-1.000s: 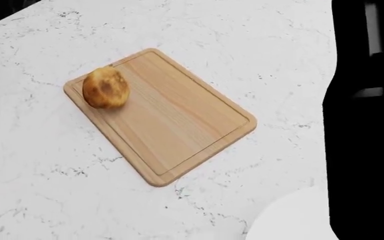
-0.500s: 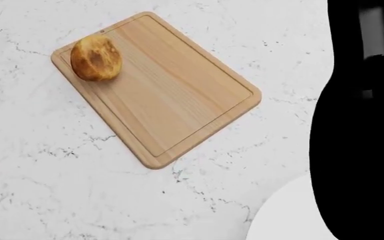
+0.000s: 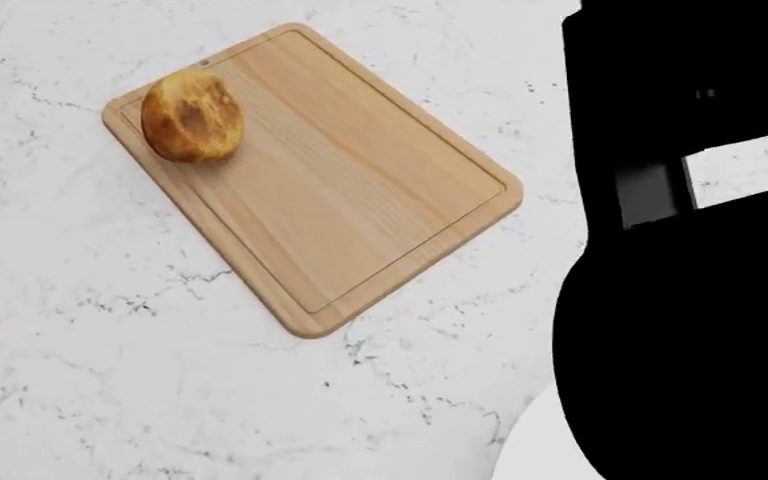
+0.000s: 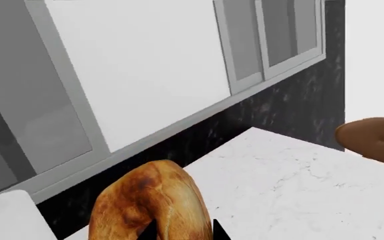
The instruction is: Place all breads on the cutting board.
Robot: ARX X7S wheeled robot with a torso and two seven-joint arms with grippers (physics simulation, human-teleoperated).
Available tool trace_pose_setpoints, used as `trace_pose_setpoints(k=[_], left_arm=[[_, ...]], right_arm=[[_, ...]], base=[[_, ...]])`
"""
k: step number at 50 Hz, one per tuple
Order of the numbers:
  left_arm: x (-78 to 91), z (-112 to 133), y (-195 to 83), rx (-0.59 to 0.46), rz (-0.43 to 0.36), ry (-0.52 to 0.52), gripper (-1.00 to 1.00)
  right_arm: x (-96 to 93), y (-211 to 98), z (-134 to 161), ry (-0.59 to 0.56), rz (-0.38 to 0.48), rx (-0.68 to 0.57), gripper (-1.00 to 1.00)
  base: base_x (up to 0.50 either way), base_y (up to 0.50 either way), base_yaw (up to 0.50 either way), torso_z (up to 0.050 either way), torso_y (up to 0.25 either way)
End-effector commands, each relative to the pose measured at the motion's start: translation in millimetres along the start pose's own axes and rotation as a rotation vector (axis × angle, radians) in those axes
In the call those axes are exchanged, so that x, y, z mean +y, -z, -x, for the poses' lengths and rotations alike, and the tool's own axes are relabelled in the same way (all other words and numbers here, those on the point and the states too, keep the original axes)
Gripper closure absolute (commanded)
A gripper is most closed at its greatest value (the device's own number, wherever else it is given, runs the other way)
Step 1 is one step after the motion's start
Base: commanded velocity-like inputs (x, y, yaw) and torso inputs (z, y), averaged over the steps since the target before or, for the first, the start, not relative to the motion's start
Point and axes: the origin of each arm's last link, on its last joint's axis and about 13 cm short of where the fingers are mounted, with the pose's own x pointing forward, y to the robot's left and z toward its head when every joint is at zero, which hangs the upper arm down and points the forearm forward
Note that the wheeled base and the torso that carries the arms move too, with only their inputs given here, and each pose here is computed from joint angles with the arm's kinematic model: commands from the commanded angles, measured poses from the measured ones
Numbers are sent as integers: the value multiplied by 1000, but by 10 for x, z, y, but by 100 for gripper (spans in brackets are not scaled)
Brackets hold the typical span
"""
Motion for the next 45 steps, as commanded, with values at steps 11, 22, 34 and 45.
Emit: trace_pose_setpoints(k=[11, 22, 34, 45], left_arm=[[56, -9, 131, 18, -10, -22, -100], [65, -17, 158, 22, -13, -27, -100], [134, 22, 181, 26, -8, -43, -100], [101, 32, 167, 24, -7, -44, -100]], right_arm=[[-209, 816, -298, 35, -271, 43, 100], [-251, 973, -319, 7, -363, 69, 100], [-280, 1193, -341, 36, -416, 126, 100], [-353, 1451, -334, 81, -446, 213, 100]], base=[[0, 0, 0, 0, 0], [0, 0, 0, 0, 0], [0, 0, 0, 0, 0], [0, 0, 0, 0, 0]])
